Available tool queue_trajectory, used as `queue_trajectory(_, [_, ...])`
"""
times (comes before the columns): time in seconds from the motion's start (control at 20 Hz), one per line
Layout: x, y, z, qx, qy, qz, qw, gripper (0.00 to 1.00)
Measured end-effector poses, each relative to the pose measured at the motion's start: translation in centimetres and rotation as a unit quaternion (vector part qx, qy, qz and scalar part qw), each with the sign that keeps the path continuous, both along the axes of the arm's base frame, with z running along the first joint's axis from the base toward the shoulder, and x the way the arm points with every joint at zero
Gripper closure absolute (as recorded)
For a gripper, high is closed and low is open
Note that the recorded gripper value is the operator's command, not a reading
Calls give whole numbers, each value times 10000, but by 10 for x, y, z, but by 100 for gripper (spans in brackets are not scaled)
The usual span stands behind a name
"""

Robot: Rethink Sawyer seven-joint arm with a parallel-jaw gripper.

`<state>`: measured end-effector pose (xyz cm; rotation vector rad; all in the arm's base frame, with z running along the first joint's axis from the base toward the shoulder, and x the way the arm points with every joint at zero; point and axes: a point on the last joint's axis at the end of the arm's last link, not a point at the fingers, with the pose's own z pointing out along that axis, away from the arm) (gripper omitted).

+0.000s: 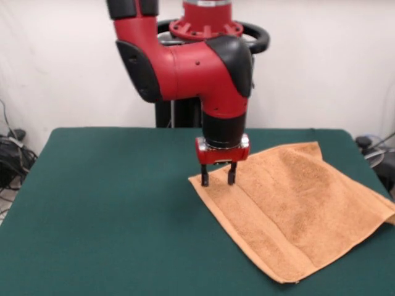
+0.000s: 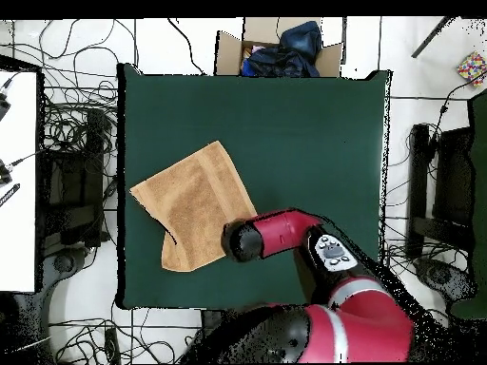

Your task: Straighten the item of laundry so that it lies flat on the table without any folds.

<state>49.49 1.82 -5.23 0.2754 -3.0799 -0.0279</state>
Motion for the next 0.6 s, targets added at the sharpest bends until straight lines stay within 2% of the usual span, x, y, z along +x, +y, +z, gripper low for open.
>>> queue_trajectory(0.3, [-6, 10, -1, -328, -255, 388, 9984, 0])
queue_trajectory(0.6, [-9, 15, -1, -505, -396, 576, 9963, 0])
